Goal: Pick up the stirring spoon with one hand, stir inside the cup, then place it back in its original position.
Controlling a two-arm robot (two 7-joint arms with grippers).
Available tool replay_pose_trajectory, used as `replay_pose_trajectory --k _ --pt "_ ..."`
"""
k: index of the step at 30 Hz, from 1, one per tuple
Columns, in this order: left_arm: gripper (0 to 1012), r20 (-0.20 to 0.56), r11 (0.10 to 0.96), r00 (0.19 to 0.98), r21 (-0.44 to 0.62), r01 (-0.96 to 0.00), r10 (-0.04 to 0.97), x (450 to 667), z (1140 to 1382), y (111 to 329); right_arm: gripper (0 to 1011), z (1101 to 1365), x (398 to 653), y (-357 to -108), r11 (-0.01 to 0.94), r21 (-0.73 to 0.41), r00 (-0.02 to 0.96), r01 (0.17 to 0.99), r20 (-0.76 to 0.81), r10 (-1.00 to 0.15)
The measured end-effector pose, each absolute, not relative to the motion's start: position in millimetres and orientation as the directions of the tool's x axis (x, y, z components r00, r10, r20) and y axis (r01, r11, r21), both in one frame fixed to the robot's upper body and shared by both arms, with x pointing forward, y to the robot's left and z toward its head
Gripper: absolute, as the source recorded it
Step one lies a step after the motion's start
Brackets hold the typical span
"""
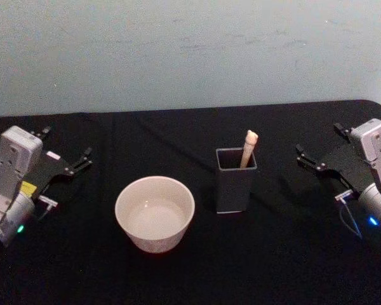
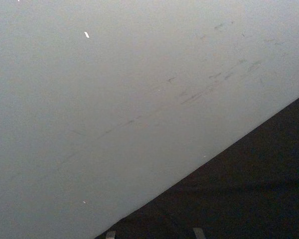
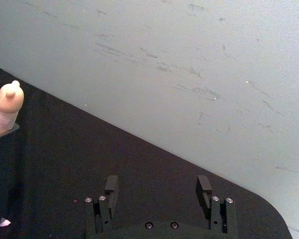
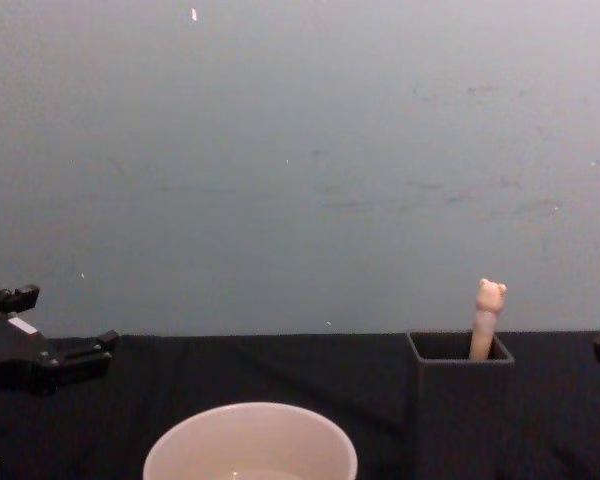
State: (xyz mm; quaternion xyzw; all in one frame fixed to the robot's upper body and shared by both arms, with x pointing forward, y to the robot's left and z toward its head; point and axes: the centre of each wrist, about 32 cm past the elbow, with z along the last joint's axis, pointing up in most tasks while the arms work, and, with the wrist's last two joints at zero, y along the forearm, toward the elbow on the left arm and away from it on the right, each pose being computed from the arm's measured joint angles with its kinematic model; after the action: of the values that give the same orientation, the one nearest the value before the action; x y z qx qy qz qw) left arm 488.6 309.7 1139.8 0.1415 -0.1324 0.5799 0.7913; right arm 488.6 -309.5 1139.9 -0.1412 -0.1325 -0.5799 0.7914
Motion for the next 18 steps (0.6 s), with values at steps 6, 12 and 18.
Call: replay_pose_trajectory --k 6,12,18 --pt "1002 0.374 0.287 0.292 0.07 -0.955 0.88 488.6 1139.8 309.7 1002 1139.8 488.7 -309.7 0.287 -0.07 0.292 0.955 0.374 -0.88" --pt "1001 0.374 0.287 0.292 0.07 -0.955 0.88 488.6 1139.8 309.7 1002 1139.8 488.6 -309.7 0.287 -0.07 0.292 0.955 0.374 -0.88" --pt "1001 0.374 0.287 0.292 0.07 -0.955 0.88 488.6 1139.8 309.7 1002 1139.8 488.6 -309.7 0.287 -0.07 0.292 0.955 0.374 -0.88"
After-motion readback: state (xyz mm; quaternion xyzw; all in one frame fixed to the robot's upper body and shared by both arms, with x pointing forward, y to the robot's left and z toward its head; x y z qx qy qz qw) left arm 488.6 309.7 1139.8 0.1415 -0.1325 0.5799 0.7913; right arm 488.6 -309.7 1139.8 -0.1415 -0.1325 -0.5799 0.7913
